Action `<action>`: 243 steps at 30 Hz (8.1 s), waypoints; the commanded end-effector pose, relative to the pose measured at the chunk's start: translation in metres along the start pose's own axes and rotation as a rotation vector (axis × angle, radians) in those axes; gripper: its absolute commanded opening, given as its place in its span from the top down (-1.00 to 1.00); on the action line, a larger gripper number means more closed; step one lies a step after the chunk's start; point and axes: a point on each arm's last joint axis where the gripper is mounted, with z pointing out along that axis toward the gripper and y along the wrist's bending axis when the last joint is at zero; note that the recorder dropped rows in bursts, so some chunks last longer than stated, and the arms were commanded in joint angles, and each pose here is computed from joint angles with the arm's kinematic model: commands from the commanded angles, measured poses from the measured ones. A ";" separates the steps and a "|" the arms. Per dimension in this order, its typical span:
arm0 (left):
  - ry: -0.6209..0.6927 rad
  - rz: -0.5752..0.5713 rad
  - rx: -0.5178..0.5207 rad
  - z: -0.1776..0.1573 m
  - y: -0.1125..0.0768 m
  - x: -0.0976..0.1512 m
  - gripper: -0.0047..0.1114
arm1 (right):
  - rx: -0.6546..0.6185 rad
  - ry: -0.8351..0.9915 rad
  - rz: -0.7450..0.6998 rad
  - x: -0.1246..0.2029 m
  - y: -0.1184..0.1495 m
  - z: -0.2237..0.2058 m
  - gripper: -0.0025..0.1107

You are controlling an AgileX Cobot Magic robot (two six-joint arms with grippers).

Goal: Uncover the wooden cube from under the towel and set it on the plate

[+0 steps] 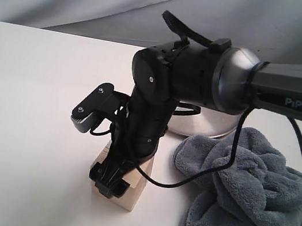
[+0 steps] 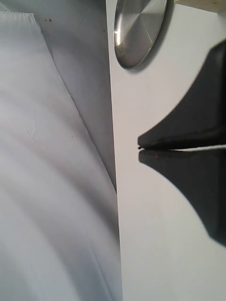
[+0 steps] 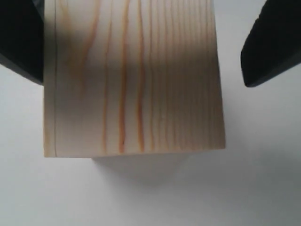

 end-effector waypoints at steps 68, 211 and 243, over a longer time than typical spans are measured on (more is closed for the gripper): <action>-0.003 -0.004 0.005 0.000 0.000 0.001 0.92 | 0.191 -0.304 0.903 0.050 -0.117 -0.066 0.96; -0.003 -0.004 0.005 0.000 0.000 0.001 0.92 | 0.348 -0.859 1.047 0.272 0.041 -0.099 0.96; -0.003 -0.004 0.005 0.000 0.000 0.001 0.92 | 0.822 -1.247 0.888 0.342 0.093 -0.087 0.96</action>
